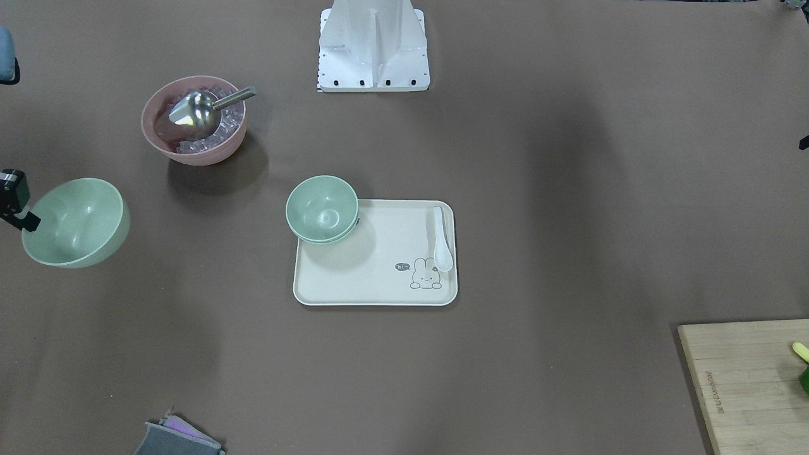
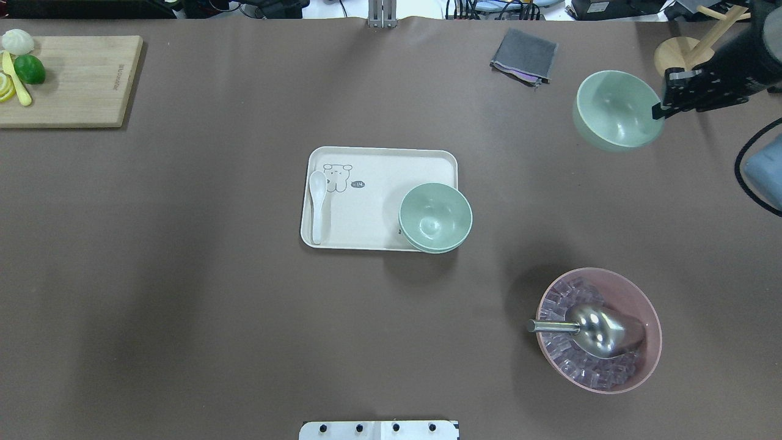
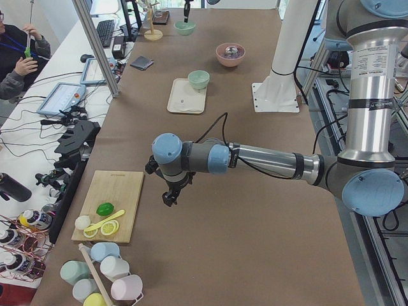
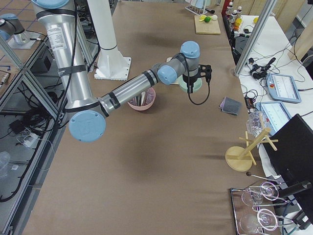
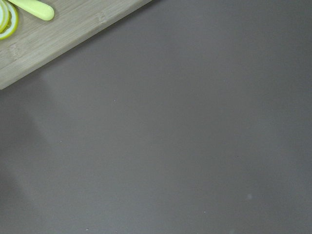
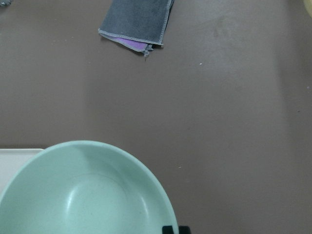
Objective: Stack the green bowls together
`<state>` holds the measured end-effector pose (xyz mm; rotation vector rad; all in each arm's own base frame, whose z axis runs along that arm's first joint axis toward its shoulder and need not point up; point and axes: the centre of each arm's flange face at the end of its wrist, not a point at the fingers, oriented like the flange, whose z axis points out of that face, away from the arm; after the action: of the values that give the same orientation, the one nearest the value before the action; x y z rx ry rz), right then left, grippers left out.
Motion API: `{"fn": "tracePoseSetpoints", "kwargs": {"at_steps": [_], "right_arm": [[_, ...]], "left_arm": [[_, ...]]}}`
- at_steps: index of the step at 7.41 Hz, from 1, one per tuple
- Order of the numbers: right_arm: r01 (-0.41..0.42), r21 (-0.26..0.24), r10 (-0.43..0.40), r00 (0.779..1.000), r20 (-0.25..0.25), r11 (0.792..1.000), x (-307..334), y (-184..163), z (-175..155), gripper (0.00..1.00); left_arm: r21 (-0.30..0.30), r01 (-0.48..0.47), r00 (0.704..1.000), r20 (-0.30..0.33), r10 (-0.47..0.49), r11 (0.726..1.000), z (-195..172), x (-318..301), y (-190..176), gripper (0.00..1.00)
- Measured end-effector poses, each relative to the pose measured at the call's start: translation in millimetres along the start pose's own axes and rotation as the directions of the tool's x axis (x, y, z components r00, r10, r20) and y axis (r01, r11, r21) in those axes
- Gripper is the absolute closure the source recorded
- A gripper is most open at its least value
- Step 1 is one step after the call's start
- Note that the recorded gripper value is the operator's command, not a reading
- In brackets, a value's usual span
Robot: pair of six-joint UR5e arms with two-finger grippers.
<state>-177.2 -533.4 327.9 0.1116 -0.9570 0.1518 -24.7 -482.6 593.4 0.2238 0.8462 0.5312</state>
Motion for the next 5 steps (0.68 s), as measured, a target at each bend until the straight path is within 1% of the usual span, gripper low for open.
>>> {"fn": "tracePoseSetpoints", "kwargs": {"at_steps": [2,3,5], "right_arm": [[-0.110,-0.001,0.110,0.994,-0.013,0.994,-88.3,29.8,33.9,1.00],[-0.155,0.001,0.155,0.988,-0.024,0.988,-117.8,48.8,54.5,1.00],[-0.259,0.016,0.259,0.965,-0.044,0.966,-163.0,87.9,92.5,1.00]], "left_arm": [[-0.001,0.001,1.000,-0.001,-0.001,1.000,0.5,-0.4,0.3,0.02],[-0.001,0.001,1.000,-0.002,-0.001,1.000,0.6,-0.5,0.3,0.02],[-0.002,0.003,1.000,-0.003,-0.003,1.000,1.4,-1.2,1.0,0.02]]}}
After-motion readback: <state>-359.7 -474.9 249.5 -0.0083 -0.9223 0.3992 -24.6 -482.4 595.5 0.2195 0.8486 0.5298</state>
